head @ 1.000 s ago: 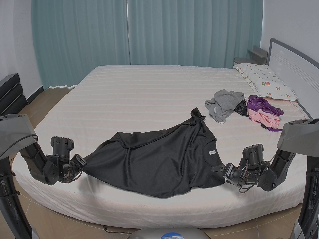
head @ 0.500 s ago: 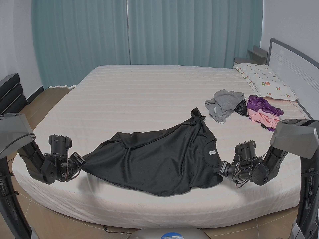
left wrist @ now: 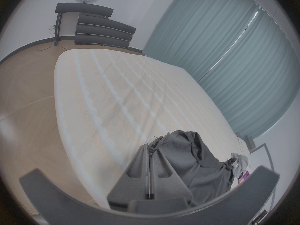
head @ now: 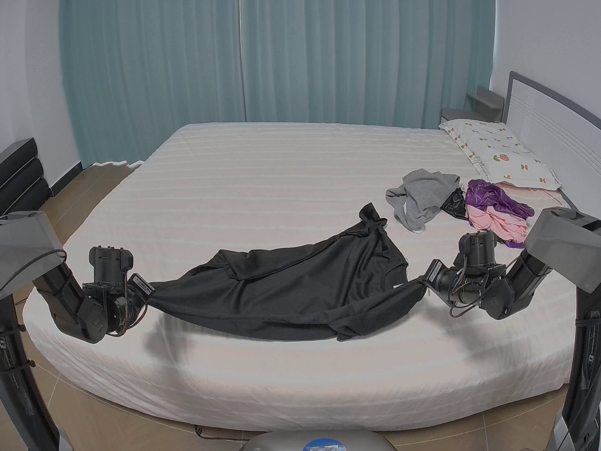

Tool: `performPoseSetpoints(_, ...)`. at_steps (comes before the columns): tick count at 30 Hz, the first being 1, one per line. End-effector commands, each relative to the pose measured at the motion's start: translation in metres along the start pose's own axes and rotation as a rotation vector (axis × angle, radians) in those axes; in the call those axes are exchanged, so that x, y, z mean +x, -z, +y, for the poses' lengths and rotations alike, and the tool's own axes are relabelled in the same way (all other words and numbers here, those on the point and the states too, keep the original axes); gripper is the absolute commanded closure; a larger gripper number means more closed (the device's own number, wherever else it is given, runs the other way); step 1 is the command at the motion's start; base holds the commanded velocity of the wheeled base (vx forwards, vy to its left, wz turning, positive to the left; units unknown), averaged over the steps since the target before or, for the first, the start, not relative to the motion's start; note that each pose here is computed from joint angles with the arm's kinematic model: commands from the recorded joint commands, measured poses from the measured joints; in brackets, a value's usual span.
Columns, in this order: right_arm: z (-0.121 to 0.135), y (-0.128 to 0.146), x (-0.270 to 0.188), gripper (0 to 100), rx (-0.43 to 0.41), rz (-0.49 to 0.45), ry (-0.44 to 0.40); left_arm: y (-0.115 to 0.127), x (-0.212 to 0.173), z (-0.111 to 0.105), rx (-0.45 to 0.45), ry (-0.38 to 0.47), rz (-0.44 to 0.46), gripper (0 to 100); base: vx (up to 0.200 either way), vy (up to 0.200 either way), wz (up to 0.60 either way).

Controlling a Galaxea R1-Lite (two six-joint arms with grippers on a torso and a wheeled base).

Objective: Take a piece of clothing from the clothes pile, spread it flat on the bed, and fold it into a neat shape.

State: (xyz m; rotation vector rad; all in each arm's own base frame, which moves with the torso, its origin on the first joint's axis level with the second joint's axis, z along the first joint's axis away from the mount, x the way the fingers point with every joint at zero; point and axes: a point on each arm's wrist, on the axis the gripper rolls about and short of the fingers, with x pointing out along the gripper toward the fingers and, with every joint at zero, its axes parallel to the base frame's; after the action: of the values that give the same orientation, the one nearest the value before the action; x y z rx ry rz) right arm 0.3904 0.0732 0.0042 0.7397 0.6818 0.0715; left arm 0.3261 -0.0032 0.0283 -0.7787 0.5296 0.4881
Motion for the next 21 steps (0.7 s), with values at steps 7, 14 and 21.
performPoseSetpoints(7,0.022,-0.024,0.036,100,0.016,-0.072,-0.064,0.001,0.020,0.002,-0.088,0.025,-0.013,100,0.000,0.000,0.00)
performPoseSetpoints(14,0.021,-0.030,0.068,100,0.029,-0.105,-0.049,0.009,0.028,0.006,-0.084,0.006,0.012,100,0.000,0.000,0.00)
performPoseSetpoints(21,0.009,-0.024,0.095,0,0.035,-0.084,-0.008,0.011,0.031,0.008,-0.082,0.002,0.021,100,0.000,0.000,0.00)
